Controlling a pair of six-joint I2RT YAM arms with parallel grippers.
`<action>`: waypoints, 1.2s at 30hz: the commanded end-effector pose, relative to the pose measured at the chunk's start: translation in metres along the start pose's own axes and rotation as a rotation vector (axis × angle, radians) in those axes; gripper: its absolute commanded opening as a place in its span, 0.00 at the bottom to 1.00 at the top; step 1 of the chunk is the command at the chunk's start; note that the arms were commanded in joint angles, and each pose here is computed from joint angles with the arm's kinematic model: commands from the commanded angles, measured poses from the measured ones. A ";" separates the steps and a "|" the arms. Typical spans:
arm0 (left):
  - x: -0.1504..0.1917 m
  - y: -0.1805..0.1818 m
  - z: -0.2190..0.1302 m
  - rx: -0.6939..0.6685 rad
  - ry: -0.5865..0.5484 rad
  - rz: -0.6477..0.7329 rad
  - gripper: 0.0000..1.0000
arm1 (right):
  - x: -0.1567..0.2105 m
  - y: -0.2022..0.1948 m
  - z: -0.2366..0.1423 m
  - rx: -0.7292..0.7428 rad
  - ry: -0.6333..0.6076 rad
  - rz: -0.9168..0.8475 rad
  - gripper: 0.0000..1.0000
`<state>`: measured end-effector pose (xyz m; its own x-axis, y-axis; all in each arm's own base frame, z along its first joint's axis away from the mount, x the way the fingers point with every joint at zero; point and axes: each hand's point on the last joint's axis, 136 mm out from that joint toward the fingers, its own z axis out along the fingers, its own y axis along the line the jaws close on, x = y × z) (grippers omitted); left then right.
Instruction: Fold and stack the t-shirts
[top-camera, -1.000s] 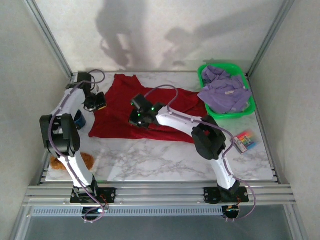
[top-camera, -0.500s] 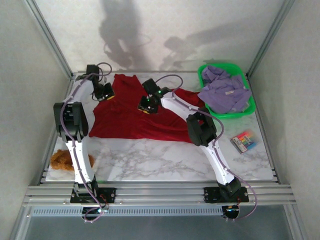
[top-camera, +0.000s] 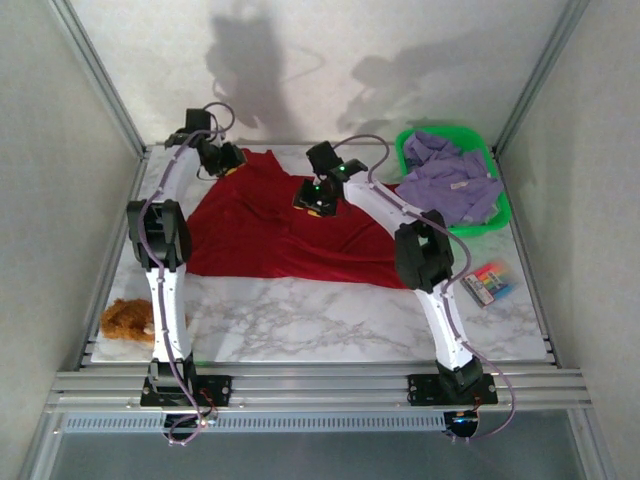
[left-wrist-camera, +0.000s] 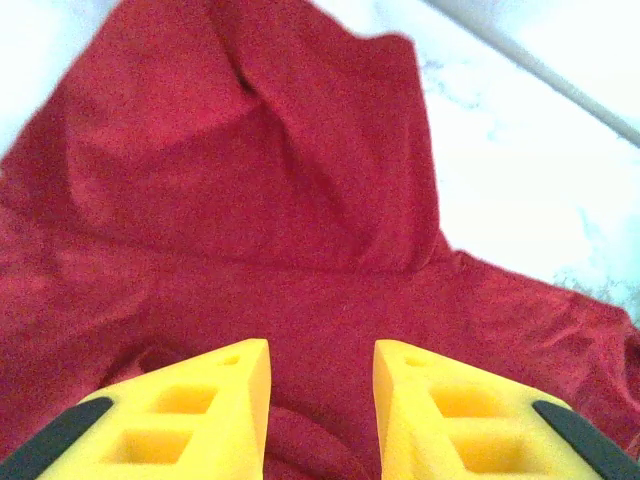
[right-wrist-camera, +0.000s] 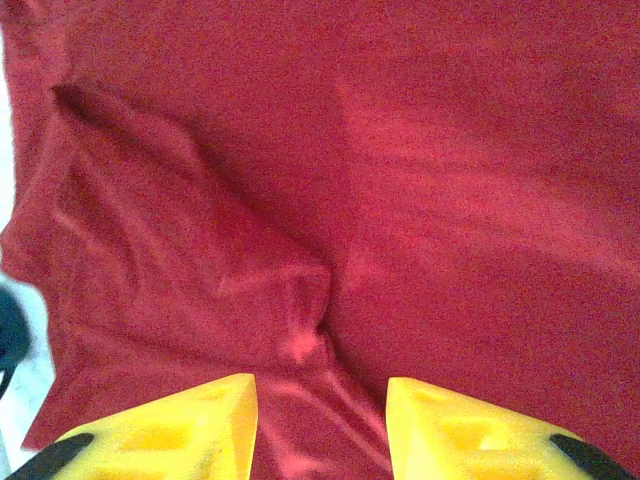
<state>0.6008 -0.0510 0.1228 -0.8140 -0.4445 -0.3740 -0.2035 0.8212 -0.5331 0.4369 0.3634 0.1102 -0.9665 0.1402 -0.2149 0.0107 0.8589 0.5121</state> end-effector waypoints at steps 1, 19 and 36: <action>0.013 0.003 0.004 -0.027 0.051 -0.006 0.34 | 0.001 0.010 -0.045 -0.015 -0.071 -0.049 0.39; 0.128 0.027 -0.074 -0.285 0.129 0.073 0.41 | 0.121 -0.097 -0.100 0.176 -0.002 0.089 0.41; 0.211 0.141 -0.079 -0.471 0.279 -0.031 0.27 | 0.143 -0.195 -0.121 0.427 -0.118 0.118 0.40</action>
<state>0.3492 -0.0102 0.0351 -0.9032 -0.4169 -0.1019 -0.4013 0.9046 -0.1438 0.2524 0.1647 0.0859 -0.9375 0.2597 -0.2317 0.2219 0.9589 0.1769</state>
